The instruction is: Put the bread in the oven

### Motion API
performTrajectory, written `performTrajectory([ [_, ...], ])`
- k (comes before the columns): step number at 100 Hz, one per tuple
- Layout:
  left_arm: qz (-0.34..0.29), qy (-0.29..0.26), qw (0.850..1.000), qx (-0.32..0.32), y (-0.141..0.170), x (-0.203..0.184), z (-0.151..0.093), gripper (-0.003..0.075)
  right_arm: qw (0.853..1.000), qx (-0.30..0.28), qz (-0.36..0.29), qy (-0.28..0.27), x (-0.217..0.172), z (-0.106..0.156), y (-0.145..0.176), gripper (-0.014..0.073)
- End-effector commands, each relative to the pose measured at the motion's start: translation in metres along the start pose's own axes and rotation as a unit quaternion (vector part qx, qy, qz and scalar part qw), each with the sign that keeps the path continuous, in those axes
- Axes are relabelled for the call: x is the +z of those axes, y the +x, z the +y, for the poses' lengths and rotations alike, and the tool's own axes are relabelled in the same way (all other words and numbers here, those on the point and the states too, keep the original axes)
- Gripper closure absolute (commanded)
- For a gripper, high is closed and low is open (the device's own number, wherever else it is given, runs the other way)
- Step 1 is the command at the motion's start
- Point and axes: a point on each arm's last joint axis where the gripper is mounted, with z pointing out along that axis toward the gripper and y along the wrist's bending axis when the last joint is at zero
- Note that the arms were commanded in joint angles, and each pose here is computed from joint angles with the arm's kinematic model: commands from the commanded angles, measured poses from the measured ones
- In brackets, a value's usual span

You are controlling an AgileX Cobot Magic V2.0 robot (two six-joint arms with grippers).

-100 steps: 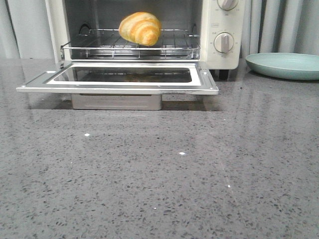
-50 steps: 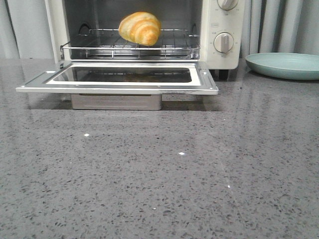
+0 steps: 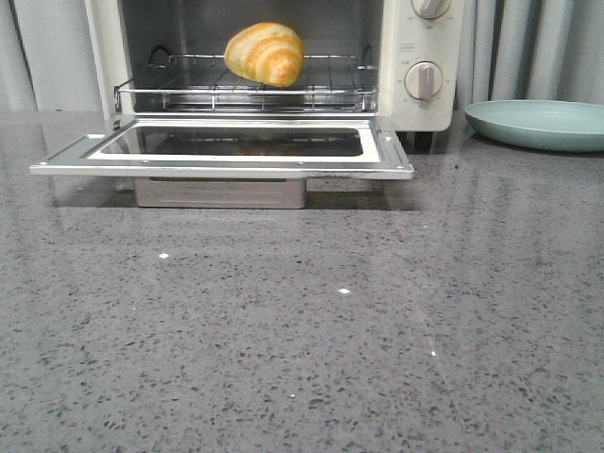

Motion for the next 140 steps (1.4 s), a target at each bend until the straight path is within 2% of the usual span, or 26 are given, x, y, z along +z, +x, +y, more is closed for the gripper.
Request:
performTrajectory([
  [1, -0.043, -0.007, 0.999, -0.008, -0.001, 0.0, 0.001, 0.0741, 0.999, -0.004, -0.041, 0.009, -0.002, -0.002, -0.013, 0.0644],
  [75, -0.043, -0.007, 0.999, -0.008, -0.001, 0.0, 0.001, 0.0741, 0.999, -0.005, -0.037, 0.008, 0.0, -0.001, -0.01, 0.0644],
  [87, -0.043, -0.007, 0.999, -0.008, -0.001, 0.0, 0.001, 0.0741, 0.995, -0.077, -0.009, 0.06, 0.011, -0.007, 0.008, 0.0644],
  [101, -0.043, -0.007, 0.999, -0.008, -0.001, 0.0, 0.001, 0.0741, 0.993, -0.043, -0.051, 0.095, 0.032, -0.003, 0.033, 0.0644],
  [109, -0.043, -0.007, 0.999, -0.008, -0.001, 0.0, 0.001, 0.0741, 0.989, -0.041, -0.062, 0.124, 0.045, -0.003, 0.06, 0.0644],
  [127, -0.043, -0.007, 0.999, -0.008, -0.001, 0.0, 0.001, 0.0741, 0.982, -0.029, -0.05, 0.179, 0.058, -0.005, 0.118, 0.0644],
  [140, -0.043, -0.007, 0.999, -0.008, -0.001, 0.0, 0.001, 0.0741, 0.982, -0.022, -0.007, 0.189, 0.058, -0.006, 0.132, 0.0644],
])
